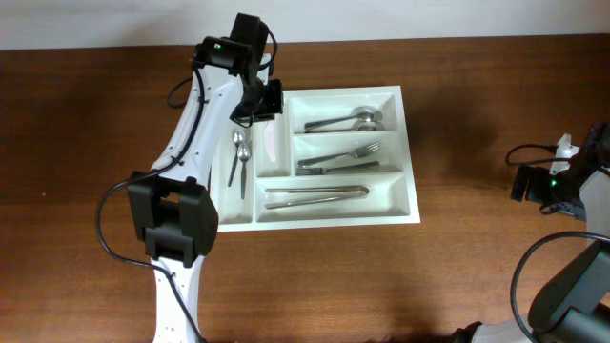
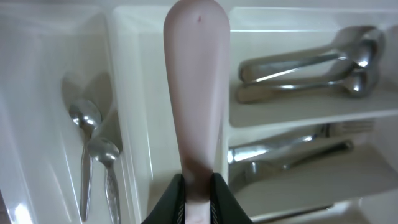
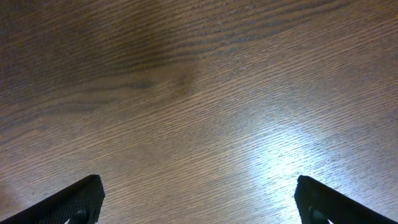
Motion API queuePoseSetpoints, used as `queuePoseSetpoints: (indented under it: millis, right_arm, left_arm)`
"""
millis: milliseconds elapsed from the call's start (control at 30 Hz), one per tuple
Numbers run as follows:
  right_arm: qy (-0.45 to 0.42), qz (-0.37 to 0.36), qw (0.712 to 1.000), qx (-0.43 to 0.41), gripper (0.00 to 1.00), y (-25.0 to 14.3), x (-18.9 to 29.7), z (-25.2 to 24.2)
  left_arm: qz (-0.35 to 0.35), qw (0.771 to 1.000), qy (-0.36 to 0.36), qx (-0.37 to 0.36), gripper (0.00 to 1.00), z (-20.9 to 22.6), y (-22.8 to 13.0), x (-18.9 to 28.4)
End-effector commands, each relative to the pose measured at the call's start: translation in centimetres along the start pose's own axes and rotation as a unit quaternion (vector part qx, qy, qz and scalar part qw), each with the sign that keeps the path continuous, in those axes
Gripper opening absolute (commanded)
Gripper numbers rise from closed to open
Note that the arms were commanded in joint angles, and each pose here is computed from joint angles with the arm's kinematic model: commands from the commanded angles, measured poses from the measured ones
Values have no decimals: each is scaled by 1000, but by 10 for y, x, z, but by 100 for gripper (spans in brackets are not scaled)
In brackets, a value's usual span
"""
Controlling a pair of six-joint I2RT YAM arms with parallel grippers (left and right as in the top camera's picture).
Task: Pack container
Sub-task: 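Carry the knife over the tray's narrow middle-left compartment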
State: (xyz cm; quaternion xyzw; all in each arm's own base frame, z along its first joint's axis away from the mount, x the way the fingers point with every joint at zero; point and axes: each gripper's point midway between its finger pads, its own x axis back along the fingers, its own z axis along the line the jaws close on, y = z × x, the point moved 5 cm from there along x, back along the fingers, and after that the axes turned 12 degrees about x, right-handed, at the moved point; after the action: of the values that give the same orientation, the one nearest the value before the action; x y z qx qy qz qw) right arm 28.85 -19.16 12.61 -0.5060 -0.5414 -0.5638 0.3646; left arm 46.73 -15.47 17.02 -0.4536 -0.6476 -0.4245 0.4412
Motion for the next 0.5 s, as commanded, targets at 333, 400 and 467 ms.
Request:
queuePoseSetpoints:
  millis: [333,400,467]
  right_arm:
    - [5,-1,1000,2,99,1,-2,1]
    - [5,-1,1000,2,99,1,-2,1]
    - [5,-1,1000,2,99,1,-2,1]
  left_arm:
    - [16,1000,21,14,17,15,-10,-27]
    - [16,1000,21,13,20,16,-10,-29]
    - [18,1000,22,13,21,16,-11,-30]
